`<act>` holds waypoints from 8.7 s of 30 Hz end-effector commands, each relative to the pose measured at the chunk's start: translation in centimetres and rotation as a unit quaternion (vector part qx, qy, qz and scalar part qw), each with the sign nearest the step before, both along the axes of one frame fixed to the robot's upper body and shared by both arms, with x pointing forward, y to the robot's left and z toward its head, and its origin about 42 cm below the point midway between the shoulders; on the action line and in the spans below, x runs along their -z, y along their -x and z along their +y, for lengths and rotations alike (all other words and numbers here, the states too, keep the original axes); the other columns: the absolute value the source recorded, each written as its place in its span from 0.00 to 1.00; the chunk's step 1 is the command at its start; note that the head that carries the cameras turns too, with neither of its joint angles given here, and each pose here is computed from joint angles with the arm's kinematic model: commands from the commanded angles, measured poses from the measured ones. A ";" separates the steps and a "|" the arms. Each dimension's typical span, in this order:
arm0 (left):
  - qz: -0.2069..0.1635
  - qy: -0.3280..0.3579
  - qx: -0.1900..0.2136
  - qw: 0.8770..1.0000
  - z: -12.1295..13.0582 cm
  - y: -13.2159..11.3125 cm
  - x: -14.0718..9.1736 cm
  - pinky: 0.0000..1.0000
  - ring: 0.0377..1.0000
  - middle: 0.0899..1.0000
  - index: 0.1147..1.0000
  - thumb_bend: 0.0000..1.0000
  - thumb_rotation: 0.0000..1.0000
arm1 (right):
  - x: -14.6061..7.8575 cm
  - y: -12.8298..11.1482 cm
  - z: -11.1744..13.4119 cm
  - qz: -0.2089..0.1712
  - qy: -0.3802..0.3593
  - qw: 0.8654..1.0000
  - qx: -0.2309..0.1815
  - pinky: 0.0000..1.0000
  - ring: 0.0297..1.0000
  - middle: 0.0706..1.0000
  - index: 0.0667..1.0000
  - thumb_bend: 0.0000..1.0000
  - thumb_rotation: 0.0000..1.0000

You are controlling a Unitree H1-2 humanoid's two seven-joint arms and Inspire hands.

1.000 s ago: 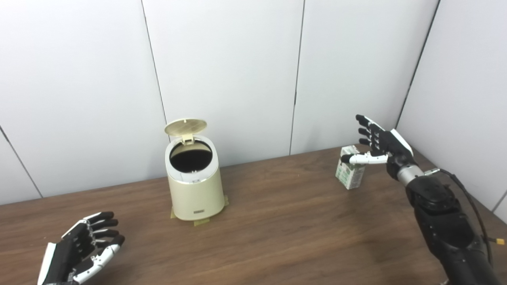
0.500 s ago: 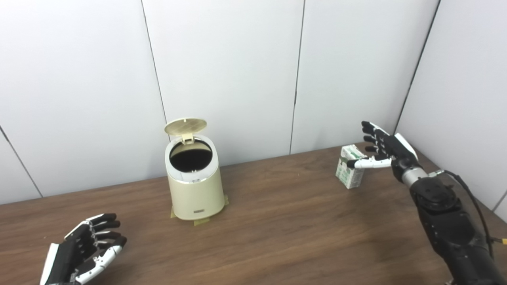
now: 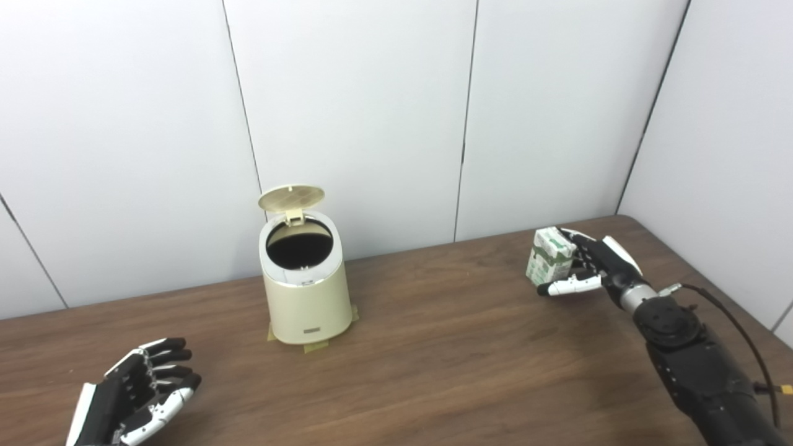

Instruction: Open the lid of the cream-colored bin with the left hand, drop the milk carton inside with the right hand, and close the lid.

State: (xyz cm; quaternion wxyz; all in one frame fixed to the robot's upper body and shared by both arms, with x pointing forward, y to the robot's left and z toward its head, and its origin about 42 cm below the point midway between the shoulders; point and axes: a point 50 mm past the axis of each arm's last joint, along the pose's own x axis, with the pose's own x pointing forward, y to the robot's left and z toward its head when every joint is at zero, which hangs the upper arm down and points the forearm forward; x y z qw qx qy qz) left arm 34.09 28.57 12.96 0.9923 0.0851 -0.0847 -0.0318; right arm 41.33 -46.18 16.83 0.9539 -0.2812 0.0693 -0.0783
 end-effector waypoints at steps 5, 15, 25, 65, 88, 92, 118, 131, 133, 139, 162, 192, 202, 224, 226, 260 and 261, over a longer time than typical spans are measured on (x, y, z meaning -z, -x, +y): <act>-0.046 0.000 0.013 0.999 -0.2 -1.1 -2.1 0.46 0.57 0.62 0.62 0.56 0.00 | -4.1 -1.7 -0.3 -0.053 0.010 0.998 0.013 0.73 0.78 0.83 0.83 0.80 0.03; -0.044 0.001 0.011 0.999 -0.2 -1.0 -2.0 0.46 0.58 0.63 0.63 0.55 0.00 | -2.8 -1.9 -0.4 -0.067 0.020 0.997 0.040 0.59 0.66 0.74 0.78 0.77 0.05; -0.046 -0.004 0.009 0.999 -0.2 -1.0 -2.0 0.47 0.57 0.63 0.63 0.55 0.00 | -2.2 -2.1 0.7 -0.100 0.031 0.991 0.085 0.45 0.50 0.47 0.55 0.56 0.00; -0.046 -0.013 0.015 0.999 -1.2 -1.3 -1.4 0.46 0.54 0.62 0.63 0.55 0.00 | -13.3 -3.3 13.7 -0.273 -0.088 0.958 0.016 0.37 0.39 0.44 0.50 0.52 0.00; -0.053 0.007 0.018 0.998 -4.9 -2.4 -0.5 0.44 0.52 0.61 0.62 0.57 0.00 | -13.7 -3.5 26.9 -0.250 -0.204 0.937 -0.137 0.33 0.38 0.46 0.50 0.51 0.00; -0.051 0.018 0.018 0.998 -5.5 -2.6 -0.3 0.44 0.52 0.61 0.61 0.58 0.00 | -13.5 -3.3 28.3 -0.246 -0.200 0.936 -0.150 0.33 0.38 0.46 0.51 0.51 0.00; -0.055 0.039 0.017 0.998 -7.3 -2.5 -0.6 0.59 0.59 0.61 0.62 0.59 0.00 | -13.5 -5.3 32.4 -0.214 -0.172 0.946 -0.176 0.33 0.36 0.45 0.53 0.51 0.00; -0.058 0.033 0.016 0.998 -7.3 -2.4 -0.6 0.62 0.60 0.59 0.62 0.59 0.00 | -13.7 -6.3 32.8 -0.225 -0.136 0.946 -0.187 0.34 0.37 0.45 0.52 0.51 0.00; -0.059 0.029 0.017 0.998 -7.3 -2.4 -0.6 0.59 0.58 0.60 0.61 0.58 0.00 | -13.8 -6.5 32.8 -0.229 -0.130 0.945 -0.192 0.34 0.37 0.45 0.52 0.51 0.00; -0.055 0.037 0.019 0.998 -7.5 -2.2 -0.5 0.53 0.57 0.62 0.61 0.58 0.00 | -14.2 -7.7 32.9 -0.236 -0.113 0.946 -0.193 0.35 0.37 0.45 0.52 0.51 0.00; -0.048 0.032 0.019 0.998 -7.6 -2.0 -0.4 0.55 0.58 0.63 0.62 0.58 0.00 | -14.7 -7.9 32.8 -0.235 -0.070 0.946 -0.213 0.36 0.38 0.45 0.52 0.51 0.00; -0.063 0.024 0.022 0.997 -7.1 -1.8 -0.6 0.53 0.57 0.61 0.62 0.59 0.00 | -10.1 1.9 24.3 -0.215 -0.232 0.920 -0.231 0.54 0.65 0.73 0.74 0.74 0.13; -0.103 -0.012 0.030 0.994 -6.6 -1.8 -3.5 0.67 0.77 0.81 0.82 0.77 0.25 | -3.6 4.3 22.8 -0.212 -0.245 0.918 -0.229 0.66 0.74 0.81 0.81 0.81 0.30; -0.179 -0.223 0.080 0.955 -8.3 -12.7 -20.0 0.89 1.00 1.00 1.00 1.00 0.38 | -0.5 5.2 22.8 -0.202 -0.260 0.921 -0.207 0.60 0.72 0.80 0.79 0.77 0.30; -0.181 -0.241 0.082 0.950 -9.0 -13.3 -20.6 0.88 0.99 1.00 1.00 1.00 0.39 | -0.4 5.3 22.9 -0.203 -0.262 0.920 -0.208 0.59 0.71 0.80 0.78 0.76 0.28; -0.121 -0.410 0.138 0.893 -11.6 -15.0 -19.6 1.00 1.00 0.89 0.83 1.00 0.40 | 0.5 5.5 24.1 -0.200 -0.266 0.922 -0.199 0.51 0.65 0.81 0.75 0.71 0.33; -0.124 -0.411 0.139 0.892 -11.5 -14.9 -19.6 1.00 1.00 0.89 0.83 1.00 0.40 | 0.4 5.5 24.1 -0.200 -0.264 0.923 -0.198 0.51 0.65 0.81 0.75 0.71 0.34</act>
